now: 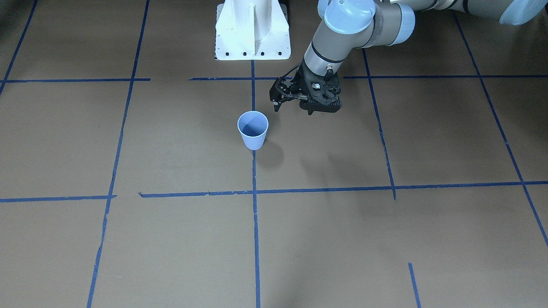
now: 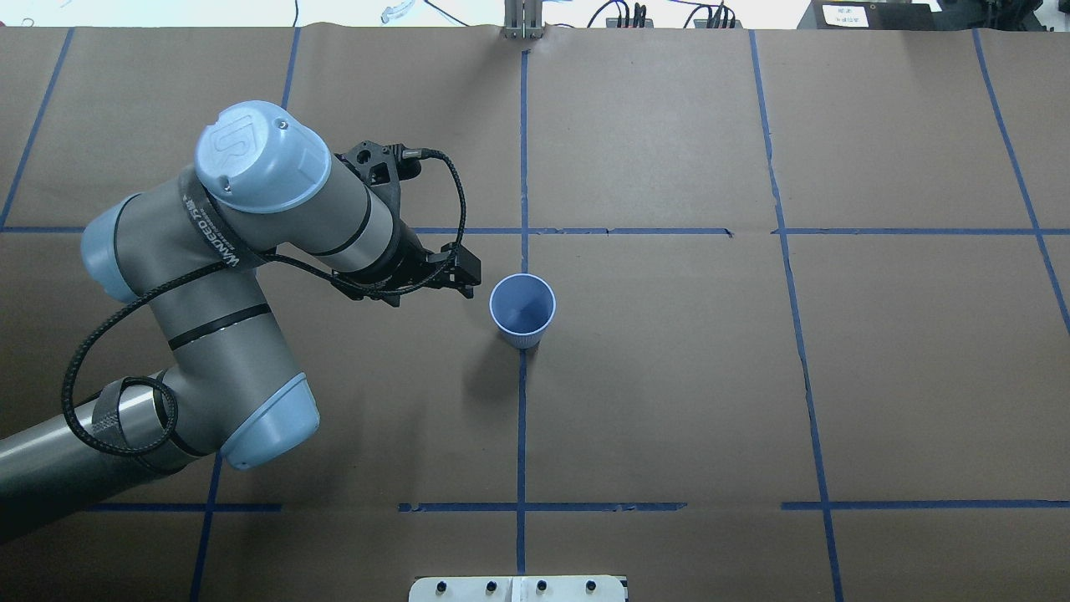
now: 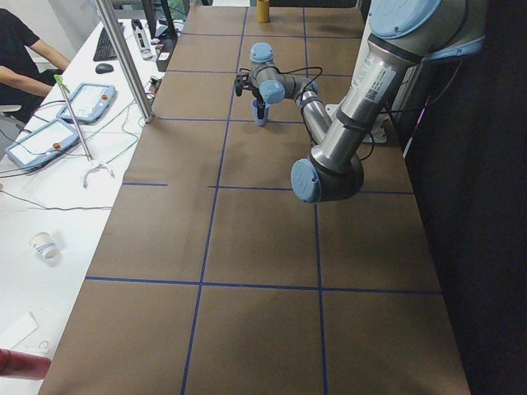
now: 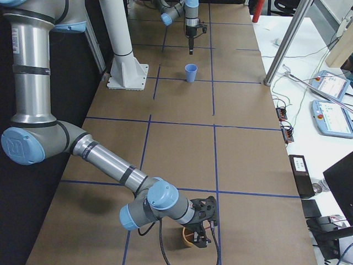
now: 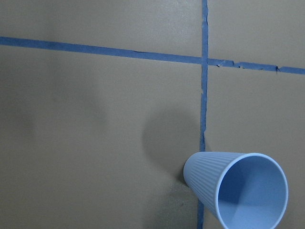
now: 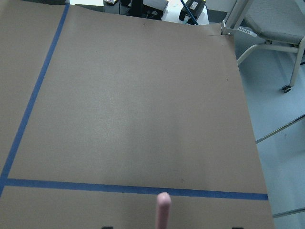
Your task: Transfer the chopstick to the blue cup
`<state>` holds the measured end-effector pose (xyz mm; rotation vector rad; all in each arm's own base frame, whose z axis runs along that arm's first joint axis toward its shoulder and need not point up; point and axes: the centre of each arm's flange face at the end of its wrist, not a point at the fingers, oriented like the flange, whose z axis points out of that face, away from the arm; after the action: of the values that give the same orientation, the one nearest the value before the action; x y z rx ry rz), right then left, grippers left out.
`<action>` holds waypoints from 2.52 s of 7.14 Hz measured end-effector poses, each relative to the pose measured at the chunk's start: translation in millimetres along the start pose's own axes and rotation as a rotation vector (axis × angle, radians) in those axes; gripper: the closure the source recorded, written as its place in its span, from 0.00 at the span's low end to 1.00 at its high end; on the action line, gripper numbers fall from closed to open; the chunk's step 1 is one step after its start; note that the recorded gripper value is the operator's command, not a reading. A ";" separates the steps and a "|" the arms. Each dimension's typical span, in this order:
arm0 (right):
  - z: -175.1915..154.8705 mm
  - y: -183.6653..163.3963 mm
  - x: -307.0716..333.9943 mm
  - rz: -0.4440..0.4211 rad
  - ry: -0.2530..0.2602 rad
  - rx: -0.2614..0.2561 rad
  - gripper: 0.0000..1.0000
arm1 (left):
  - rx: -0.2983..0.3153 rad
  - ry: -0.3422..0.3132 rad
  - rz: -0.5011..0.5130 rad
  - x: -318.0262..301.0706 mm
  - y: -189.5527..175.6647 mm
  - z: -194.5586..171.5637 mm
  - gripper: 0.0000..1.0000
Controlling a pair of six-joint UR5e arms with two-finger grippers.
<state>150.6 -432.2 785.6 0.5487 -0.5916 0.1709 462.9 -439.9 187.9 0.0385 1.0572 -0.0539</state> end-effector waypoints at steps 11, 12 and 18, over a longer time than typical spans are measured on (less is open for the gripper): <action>-7.4 -4.3 -10.3 -0.033 -0.025 0.033 1.00 | 0.004 0.004 0.002 0.5 0.7 -2.2 0.00; -22.5 -8.1 -10.8 -0.046 -0.051 0.075 1.00 | 0.005 0.005 0.003 0.7 0.9 -2.8 0.00; -160.5 -58.3 14.2 -0.033 -0.078 0.305 1.00 | -0.002 -0.004 0.001 -8.1 2.1 0.9 0.00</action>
<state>257.5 -395.4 656.9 0.8634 -0.6357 0.2106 459.9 -437.6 195.4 0.0367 1.0530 -0.0522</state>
